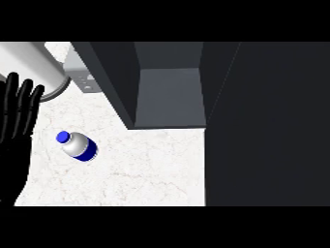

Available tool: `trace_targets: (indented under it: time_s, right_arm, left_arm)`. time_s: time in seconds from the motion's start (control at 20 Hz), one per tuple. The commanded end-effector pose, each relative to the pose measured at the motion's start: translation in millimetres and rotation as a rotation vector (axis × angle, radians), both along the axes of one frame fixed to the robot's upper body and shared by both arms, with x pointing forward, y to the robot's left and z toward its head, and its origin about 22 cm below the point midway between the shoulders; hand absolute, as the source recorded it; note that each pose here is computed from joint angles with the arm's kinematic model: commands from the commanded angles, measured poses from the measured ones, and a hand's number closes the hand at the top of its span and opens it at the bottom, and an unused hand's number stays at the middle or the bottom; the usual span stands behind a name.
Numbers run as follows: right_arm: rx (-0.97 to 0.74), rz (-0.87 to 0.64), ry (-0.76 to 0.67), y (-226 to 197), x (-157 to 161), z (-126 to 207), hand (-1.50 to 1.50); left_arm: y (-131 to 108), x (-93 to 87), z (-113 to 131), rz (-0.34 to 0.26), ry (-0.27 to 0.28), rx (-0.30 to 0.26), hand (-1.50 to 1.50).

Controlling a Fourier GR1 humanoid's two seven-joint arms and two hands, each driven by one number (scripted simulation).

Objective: Pick up the bottled water, place it into the cabinet and close the cabinet

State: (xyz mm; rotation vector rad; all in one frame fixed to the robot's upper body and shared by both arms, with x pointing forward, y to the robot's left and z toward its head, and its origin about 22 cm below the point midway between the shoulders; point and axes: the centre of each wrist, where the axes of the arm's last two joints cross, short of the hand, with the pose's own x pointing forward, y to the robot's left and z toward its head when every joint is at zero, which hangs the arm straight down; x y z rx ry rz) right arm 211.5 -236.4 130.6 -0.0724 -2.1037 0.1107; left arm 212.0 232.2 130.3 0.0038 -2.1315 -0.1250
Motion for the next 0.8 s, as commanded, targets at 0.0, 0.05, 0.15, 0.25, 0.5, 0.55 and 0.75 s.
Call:
trace_targets:
  time_s: [0.0, 0.05, 0.15, 0.25, 0.5, 0.55, 0.75]
  right_arm:
    - [0.005, -0.003, -0.02, -1.8, -14.3, -10.6, -1.5]
    - [0.008, -0.018, -0.022, -6.9, -12.3, 4.1, -1.5]
    - [0.031, -0.007, 0.011, -17.4, -27.1, 3.5, -1.5]
    - [0.065, -0.004, 0.027, -14.1, -39.2, -10.3, -1.5]
    - [0.072, 0.335, 0.155, 0.2, -67.9, 2.2, -1.5]
    - [0.081, 0.334, 0.151, 11.5, -71.4, -4.3, -1.5]
    - [0.091, 0.327, 0.164, 8.5, -106.3, 10.9, -1.5]
  left_arm:
    - [-9.9, -17.2, 1.8, 0.062, -0.027, -0.005, -1.5]
    - [12.6, 0.1, 6.4, 0.136, -0.018, 0.003, -1.5]
    - [31.1, 9.3, -6.7, 0.276, 0.002, -0.005, -1.5]
    - [56.0, 13.5, 2.7, 0.409, 0.01, -0.035, -1.5]
    - [31.8, 1.5, -23.1, 0.376, 0.195, -0.244, -1.5]
    - [37.5, 5.3, -17.7, 0.366, 0.207, -0.235, -1.5]
    - [25.7, -15.8, -16.5, 0.4, 0.224, -0.238, -1.5]
